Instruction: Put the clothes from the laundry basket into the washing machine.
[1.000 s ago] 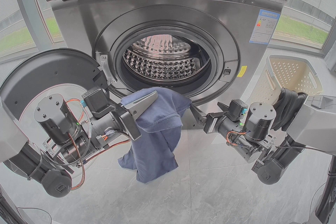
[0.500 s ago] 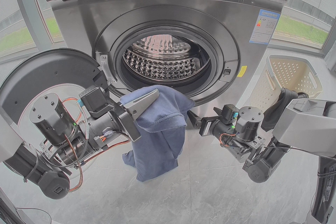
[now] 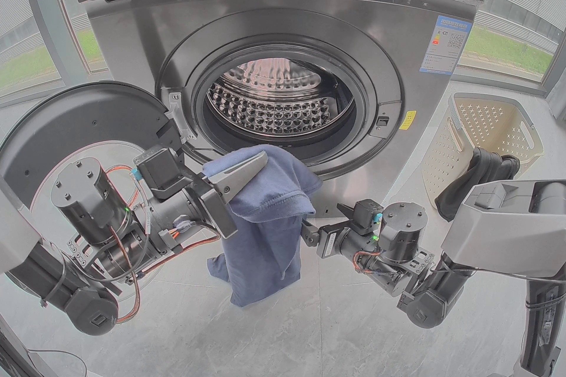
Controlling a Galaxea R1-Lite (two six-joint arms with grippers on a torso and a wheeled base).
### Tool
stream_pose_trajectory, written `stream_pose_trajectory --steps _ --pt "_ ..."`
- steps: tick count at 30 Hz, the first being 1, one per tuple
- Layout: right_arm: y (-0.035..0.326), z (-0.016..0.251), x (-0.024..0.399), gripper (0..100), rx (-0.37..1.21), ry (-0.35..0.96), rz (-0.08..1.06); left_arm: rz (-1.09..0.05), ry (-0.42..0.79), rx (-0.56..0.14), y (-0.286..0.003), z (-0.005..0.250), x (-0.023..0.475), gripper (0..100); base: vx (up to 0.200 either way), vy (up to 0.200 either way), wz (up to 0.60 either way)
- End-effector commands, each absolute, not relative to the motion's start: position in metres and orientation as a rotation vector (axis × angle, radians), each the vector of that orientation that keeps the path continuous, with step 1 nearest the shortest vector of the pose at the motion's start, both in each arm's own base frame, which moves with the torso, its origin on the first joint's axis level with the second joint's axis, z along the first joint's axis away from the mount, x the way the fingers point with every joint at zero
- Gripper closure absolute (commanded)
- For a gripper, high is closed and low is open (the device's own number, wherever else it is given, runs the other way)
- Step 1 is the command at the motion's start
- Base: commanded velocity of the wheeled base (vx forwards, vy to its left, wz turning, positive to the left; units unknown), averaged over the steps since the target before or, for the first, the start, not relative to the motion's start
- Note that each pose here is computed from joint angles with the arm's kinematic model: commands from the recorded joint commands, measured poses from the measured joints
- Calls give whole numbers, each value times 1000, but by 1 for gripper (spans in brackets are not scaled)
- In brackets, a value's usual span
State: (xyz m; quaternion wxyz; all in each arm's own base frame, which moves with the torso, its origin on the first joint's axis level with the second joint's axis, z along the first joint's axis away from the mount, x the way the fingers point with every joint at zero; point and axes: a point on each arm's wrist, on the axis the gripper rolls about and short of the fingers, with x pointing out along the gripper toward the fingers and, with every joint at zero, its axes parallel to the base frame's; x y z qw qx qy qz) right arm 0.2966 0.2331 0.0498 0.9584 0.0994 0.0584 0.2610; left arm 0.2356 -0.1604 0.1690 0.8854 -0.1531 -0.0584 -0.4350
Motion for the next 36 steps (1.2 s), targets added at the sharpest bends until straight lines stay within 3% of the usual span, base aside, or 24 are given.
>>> stream_pose_trajectory --steps 1,12,23,30,36 --pt "244 56 278 0 203 117 600 -904 -122 -320 -161 168 236 100 0 0 0" --pt "253 60 262 0 201 119 651 -902 -124 -320 -160 169 237 100 0 0 0" --pt "228 56 291 0 198 108 554 -902 -130 -321 -159 170 236 100 0 0 0" --pt "226 49 297 0 186 115 595 -904 -130 -321 -159 171 235 100 0 0 0" --pt "236 51 286 0 185 104 706 -904 -131 -321 -159 171 235 100 0 0 0"
